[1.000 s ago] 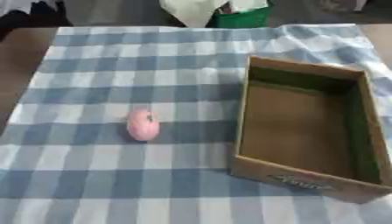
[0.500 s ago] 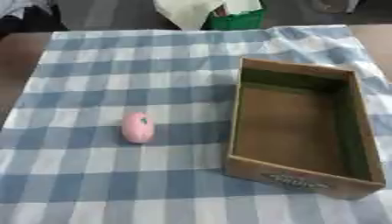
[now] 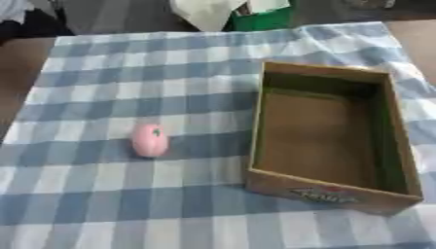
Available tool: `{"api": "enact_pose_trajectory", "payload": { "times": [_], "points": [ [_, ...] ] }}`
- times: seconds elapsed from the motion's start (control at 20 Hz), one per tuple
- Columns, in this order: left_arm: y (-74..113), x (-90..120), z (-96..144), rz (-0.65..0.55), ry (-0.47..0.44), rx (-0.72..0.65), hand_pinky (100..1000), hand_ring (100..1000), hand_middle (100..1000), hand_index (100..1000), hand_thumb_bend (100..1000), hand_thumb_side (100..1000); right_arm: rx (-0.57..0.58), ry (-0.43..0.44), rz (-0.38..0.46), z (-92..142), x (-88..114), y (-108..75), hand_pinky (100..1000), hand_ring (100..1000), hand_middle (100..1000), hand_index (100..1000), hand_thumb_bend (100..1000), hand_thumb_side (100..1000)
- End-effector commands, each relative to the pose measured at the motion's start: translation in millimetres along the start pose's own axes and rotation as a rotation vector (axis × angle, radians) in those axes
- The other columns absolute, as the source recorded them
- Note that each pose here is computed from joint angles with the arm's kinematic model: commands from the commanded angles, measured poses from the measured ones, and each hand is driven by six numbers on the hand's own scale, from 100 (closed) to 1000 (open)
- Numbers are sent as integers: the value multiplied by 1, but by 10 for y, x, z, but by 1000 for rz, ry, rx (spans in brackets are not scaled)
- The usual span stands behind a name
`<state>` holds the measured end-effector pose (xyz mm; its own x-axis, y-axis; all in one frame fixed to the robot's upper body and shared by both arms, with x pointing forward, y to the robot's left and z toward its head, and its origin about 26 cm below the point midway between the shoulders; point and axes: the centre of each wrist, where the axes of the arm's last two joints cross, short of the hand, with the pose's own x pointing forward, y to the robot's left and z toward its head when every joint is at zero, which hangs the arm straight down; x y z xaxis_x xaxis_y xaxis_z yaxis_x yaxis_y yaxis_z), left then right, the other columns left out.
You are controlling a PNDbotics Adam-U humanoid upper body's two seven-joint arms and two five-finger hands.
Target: Pick up objects on the table and place them in the box.
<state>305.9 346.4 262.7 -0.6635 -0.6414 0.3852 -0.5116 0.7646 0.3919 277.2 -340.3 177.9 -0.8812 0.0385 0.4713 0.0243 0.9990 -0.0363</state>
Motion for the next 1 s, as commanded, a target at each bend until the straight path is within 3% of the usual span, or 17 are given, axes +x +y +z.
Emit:
{"api": "enact_pose_trajectory", "payload": {
  "times": [0.05, 0.5, 0.7, 0.75, 1.0],
  "points": [
    [29, 78, -139, -109, -35, -130, 455, 634, 683, 887, 997, 974, 40, -23, 3, -80, 53, -7, 859, 843, 637, 929, 100, 1000],
    [-86, 24, -187, -353, -97, -521, 446, 655, 703, 893, 1000, 937, 62, -21, -31, -97, 38, 45, 860, 843, 636, 928, 100, 1000],
    [-162, -8, -151, -433, -152, -693, 470, 680, 748, 980, 1000, 816, 65, -16, -43, -96, 32, 62, 861, 845, 636, 928, 100, 1000],
    [-203, -34, -132, -444, -160, -733, 509, 721, 786, 998, 1000, 776, 68, -15, -43, -95, 32, 62, 860, 844, 636, 928, 100, 1000],
    [-464, -120, -61, -485, -163, -885, 574, 781, 840, 1000, 971, 717, 73, -5, -40, -78, 31, 57, 862, 845, 634, 928, 100, 1000]
  ]
}}
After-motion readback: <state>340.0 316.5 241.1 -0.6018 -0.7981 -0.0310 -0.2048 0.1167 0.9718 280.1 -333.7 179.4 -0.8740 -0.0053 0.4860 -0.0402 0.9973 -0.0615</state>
